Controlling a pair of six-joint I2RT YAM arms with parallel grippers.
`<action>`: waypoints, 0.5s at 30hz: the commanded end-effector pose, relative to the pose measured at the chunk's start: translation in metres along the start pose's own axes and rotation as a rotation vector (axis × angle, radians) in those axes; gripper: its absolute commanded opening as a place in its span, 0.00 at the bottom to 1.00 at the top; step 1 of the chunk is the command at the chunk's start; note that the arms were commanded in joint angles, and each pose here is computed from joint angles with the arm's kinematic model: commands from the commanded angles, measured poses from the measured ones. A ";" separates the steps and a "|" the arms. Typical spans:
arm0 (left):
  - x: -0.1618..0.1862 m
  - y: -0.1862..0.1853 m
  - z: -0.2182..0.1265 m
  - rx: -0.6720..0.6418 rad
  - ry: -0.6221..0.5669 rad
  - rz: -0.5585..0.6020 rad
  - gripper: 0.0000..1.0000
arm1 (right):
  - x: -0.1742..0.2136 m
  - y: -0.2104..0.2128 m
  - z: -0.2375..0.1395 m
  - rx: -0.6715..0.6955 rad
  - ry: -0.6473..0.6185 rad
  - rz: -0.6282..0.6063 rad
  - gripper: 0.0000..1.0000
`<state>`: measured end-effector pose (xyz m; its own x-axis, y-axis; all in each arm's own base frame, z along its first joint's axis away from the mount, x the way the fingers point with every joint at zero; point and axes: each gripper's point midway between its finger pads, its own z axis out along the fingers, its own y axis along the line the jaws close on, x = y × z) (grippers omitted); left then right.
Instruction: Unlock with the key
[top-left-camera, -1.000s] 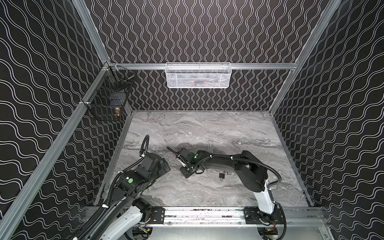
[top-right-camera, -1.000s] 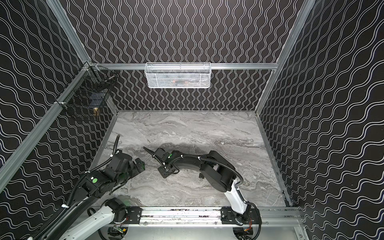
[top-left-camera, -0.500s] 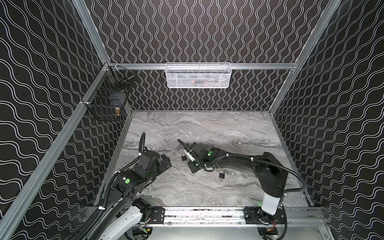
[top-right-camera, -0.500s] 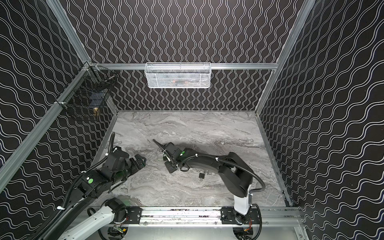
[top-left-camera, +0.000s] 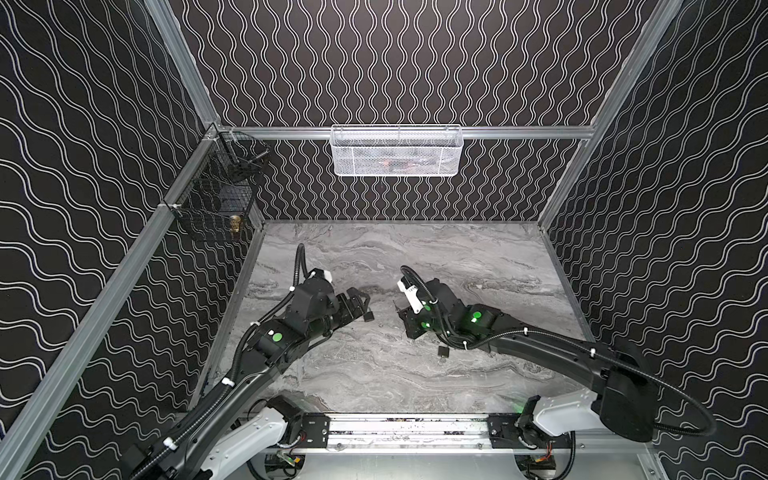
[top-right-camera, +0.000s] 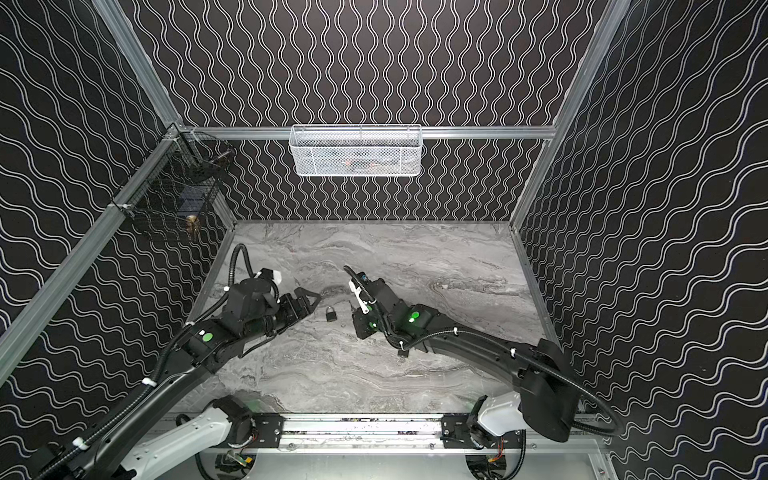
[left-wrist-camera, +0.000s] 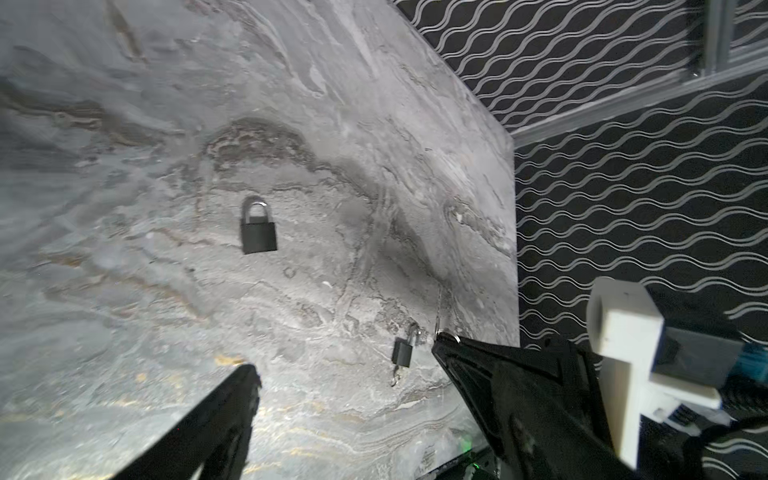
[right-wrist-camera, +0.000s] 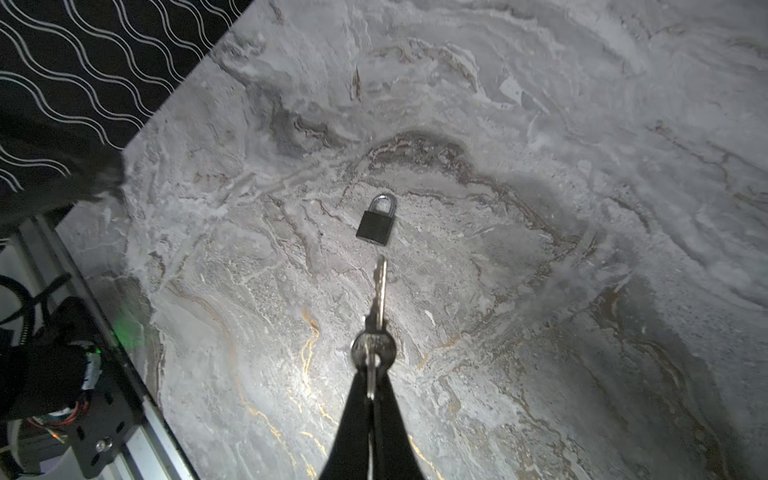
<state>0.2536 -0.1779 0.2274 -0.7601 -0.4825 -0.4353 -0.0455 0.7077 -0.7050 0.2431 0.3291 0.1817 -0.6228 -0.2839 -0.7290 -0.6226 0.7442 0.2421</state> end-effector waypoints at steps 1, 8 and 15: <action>-0.004 -0.042 0.009 0.186 0.020 0.072 0.85 | -0.016 0.012 -0.011 -0.055 -0.063 0.019 0.00; 0.003 -0.068 0.033 0.282 0.090 0.122 0.72 | -0.026 0.024 -0.021 -0.085 -0.086 0.008 0.00; 0.012 -0.068 0.047 0.260 0.117 0.143 0.53 | -0.037 0.036 -0.025 -0.124 -0.122 0.014 0.00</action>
<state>0.2743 -0.2508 0.2329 -0.8361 -0.3252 -0.4418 0.1682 0.6147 -0.7707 0.2308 0.3428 0.2174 -0.5909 -0.2325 -0.7725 -0.6601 0.6899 0.2972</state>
